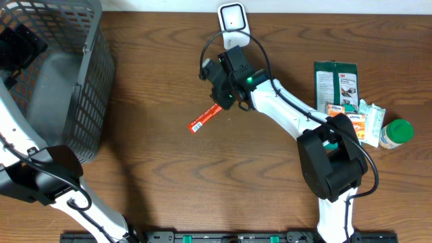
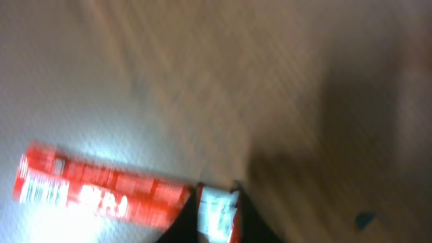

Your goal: Scan the item barcode

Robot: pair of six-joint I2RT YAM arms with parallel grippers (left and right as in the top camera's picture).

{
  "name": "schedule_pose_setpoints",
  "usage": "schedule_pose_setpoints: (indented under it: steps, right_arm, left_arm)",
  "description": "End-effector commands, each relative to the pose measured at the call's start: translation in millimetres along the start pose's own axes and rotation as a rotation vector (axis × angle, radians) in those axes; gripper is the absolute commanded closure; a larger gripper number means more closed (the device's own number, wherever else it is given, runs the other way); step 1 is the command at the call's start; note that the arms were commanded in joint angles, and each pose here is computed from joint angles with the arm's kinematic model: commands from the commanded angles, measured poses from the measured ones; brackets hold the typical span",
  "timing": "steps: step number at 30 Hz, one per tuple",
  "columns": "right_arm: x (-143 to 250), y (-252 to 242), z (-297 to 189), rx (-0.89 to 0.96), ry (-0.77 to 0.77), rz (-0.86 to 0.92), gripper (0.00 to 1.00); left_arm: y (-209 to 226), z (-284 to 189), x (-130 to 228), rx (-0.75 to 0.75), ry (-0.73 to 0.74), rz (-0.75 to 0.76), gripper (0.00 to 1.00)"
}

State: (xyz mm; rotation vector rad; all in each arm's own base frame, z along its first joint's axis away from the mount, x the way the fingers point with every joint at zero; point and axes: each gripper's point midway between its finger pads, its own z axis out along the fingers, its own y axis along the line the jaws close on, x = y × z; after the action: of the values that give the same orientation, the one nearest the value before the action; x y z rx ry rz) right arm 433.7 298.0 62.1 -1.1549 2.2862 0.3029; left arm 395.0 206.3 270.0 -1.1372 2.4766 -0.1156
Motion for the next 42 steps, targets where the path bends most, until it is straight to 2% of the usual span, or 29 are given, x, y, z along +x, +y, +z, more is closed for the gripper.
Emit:
schedule_pose_setpoints:
  steps: [1,4,6,12,18,25,33,39,42]
  right_arm:
    - [-9.2,-9.2,0.4,0.038,-0.045,0.162,0.99]
    - [-14.6,-9.0,7.8,0.039,-0.073,0.214,0.98]
    - [-11.7,-7.0,18.3,0.035,-0.07,0.213,0.93]
    - [5.6,-2.9,46.5,0.024,-0.033,0.219,0.93]
    - [12.5,0.8,48.4,0.016,-0.004,0.221,0.95]
    - [49.7,15.1,45.7,-0.02,0.154,0.245,0.96]
    - [105.0,42.1,28.2,-0.089,0.405,0.285,0.99]
    - [108.7,89.2,12.7,-0.327,0.463,0.416,0.92]
    - [111.9,95.0,9.0,-0.349,0.485,0.425,0.9]
  left_arm:
    - [-2.1,-14.1,-1.9,0.01,-0.034,0.003,0.02]
    - [-2.1,-14.1,-1.9,0.01,-0.034,0.003,0.02]
    - [-2.2,-14.1,-2.0,0.01,-0.034,0.003,0.02]
    - [-2.2,-14.1,-2.0,0.01,-0.034,0.003,0.02]
    - [-2.2,-14.1,-2.0,0.01,-0.034,0.003,0.02]
    - [-2.2,-14.1,-2.0,0.01,-0.034,0.003,0.02]
    - [-2.2,-14.1,-2.0,0.01,-0.034,0.003,0.02]
    - [-2.1,-14.1,-1.9,0.01,-0.034,0.003,0.02]
    - [-2.2,-14.1,-2.0,0.01,-0.034,0.003,0.02]
